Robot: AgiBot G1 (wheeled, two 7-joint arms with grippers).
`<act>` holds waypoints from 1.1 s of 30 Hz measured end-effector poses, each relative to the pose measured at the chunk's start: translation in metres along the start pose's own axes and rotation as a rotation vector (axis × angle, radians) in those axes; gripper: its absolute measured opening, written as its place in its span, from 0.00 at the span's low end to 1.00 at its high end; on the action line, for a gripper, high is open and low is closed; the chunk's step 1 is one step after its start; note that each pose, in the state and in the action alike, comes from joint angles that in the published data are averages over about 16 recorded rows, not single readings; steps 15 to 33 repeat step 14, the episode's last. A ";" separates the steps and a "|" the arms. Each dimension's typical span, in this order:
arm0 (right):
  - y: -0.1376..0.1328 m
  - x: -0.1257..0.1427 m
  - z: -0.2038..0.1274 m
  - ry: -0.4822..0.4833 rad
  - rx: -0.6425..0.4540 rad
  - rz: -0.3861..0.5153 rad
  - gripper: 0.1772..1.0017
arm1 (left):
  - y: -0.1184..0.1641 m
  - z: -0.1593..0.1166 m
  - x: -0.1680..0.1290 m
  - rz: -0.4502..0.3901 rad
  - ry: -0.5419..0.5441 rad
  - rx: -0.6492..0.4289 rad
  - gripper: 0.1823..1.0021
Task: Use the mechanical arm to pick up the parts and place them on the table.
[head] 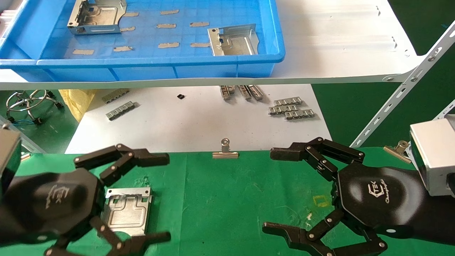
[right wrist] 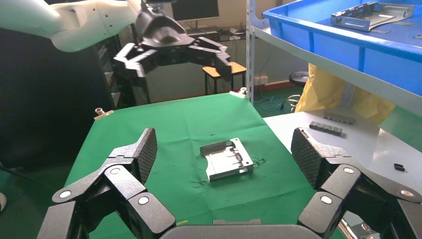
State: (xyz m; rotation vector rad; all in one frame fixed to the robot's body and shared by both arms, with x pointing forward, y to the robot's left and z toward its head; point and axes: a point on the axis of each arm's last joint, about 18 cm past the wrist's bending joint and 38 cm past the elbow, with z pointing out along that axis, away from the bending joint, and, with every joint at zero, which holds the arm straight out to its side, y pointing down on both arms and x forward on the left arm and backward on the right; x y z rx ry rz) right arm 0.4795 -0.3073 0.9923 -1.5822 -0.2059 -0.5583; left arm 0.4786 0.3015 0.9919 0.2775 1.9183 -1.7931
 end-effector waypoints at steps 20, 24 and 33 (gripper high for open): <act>0.000 0.000 0.000 0.000 0.000 0.000 1.00 | -0.005 0.002 0.007 -0.001 0.014 0.004 1.00; 0.000 0.000 0.000 0.000 0.000 0.000 1.00 | -0.005 0.002 0.007 -0.001 0.014 0.004 1.00; 0.000 0.000 0.000 0.000 0.000 0.000 1.00 | -0.005 0.002 0.007 -0.001 0.014 0.004 1.00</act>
